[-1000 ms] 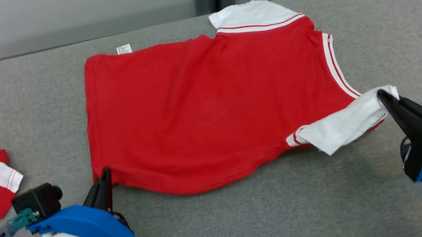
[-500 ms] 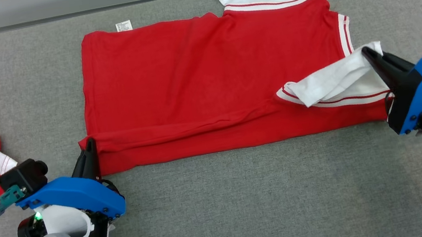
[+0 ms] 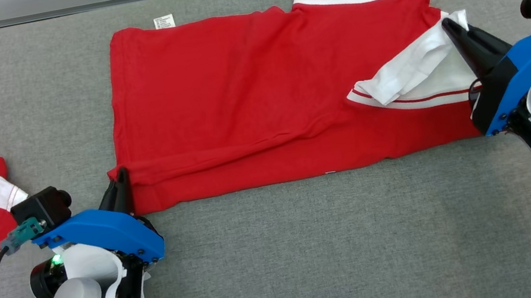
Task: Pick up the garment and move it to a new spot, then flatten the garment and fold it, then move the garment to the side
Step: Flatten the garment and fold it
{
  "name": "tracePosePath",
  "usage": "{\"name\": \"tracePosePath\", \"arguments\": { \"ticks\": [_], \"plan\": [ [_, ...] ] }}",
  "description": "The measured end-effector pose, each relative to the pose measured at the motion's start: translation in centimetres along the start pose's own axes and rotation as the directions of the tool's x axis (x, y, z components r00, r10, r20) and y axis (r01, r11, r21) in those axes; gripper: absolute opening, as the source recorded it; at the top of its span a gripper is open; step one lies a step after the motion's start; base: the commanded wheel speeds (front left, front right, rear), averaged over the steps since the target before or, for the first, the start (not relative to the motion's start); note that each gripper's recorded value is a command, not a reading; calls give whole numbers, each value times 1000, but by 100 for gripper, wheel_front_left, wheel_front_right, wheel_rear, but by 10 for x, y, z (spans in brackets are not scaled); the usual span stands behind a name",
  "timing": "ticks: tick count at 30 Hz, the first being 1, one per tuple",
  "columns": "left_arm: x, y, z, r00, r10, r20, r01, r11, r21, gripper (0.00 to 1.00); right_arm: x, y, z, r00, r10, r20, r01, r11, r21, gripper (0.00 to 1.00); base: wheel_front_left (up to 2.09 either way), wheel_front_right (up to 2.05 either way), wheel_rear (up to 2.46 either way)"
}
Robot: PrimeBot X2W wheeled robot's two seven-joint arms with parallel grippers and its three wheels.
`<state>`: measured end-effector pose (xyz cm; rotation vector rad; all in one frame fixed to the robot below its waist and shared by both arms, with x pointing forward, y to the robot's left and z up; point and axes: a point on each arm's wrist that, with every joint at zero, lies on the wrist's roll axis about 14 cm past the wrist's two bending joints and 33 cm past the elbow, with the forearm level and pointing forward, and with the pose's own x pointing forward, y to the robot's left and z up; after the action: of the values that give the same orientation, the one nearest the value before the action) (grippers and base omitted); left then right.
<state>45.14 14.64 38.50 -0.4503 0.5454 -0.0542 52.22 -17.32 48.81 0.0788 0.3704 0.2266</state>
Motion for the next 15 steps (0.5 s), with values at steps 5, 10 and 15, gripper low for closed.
{"name": "tracePosePath", "arguments": {
  "ticks": [5, 10, 15],
  "plan": [
    [-5, 2, 1, 1000, 4, 11, -4, 1000, 7, 100, 6, 8, 5, 999, 29, 38, -29, 1000, -1, 100, 0, 0, 0],
    [-17, 6, 12, 997, 11, 72, -16, 998, 65, 100, -3, 2, 17, 996, 15, 86, -16, 1000, 8, 100, 0, 0, 0],
    [-32, 6, -1, 998, 11, 58, -17, 994, 105, 100, -26, -25, -21, 997, -68, -31, 70, 996, 53, 100, 0, 0, 0]
  ]
}}
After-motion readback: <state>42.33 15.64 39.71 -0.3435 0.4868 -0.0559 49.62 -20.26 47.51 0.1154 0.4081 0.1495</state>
